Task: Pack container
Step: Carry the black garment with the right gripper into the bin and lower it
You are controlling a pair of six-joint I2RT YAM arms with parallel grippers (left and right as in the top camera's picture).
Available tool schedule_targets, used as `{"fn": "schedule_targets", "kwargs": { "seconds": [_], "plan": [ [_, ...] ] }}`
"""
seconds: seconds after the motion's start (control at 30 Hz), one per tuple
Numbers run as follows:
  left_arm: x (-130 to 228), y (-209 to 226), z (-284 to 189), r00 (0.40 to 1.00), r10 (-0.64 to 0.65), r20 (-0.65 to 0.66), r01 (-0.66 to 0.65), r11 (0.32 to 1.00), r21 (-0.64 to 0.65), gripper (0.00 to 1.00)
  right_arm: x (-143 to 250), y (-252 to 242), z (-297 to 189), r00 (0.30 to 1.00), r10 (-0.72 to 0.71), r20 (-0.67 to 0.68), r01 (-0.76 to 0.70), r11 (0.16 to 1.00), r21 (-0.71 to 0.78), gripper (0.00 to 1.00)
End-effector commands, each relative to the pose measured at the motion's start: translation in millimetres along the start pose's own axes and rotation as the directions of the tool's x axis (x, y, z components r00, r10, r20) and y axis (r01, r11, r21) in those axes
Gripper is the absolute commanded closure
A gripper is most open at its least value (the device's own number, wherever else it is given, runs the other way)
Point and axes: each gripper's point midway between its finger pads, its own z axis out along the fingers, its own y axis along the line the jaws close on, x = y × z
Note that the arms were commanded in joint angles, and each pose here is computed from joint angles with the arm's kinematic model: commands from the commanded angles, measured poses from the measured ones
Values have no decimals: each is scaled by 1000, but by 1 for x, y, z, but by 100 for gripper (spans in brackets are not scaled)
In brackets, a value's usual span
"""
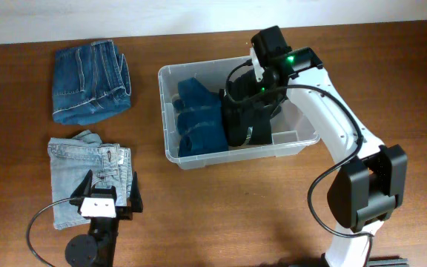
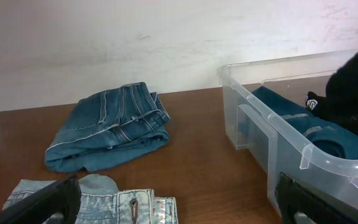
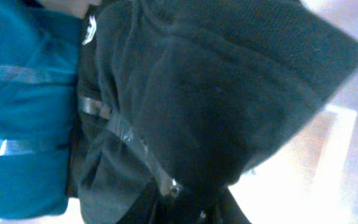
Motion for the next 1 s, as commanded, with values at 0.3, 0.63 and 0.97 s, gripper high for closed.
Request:
{"fn": "schedule_targets", "kwargs": {
  "seconds": [0.3,0.63,0.97],
  "plan": [
    [2,-1,0,1000,12,-1,-12,1000,8,0,11,-46,14,996,83,-46,-76,988,133,68],
    [2,-1,0,1000,12,-1,-12,1000,8,1,10,-1,15,999,25,-48,-25,1000,-4,67],
    [2,-1,0,1000,12,-1,-12,1000,7,1,21,14,56,992,6,-129,-11,999,-39,96]
  ]
}}
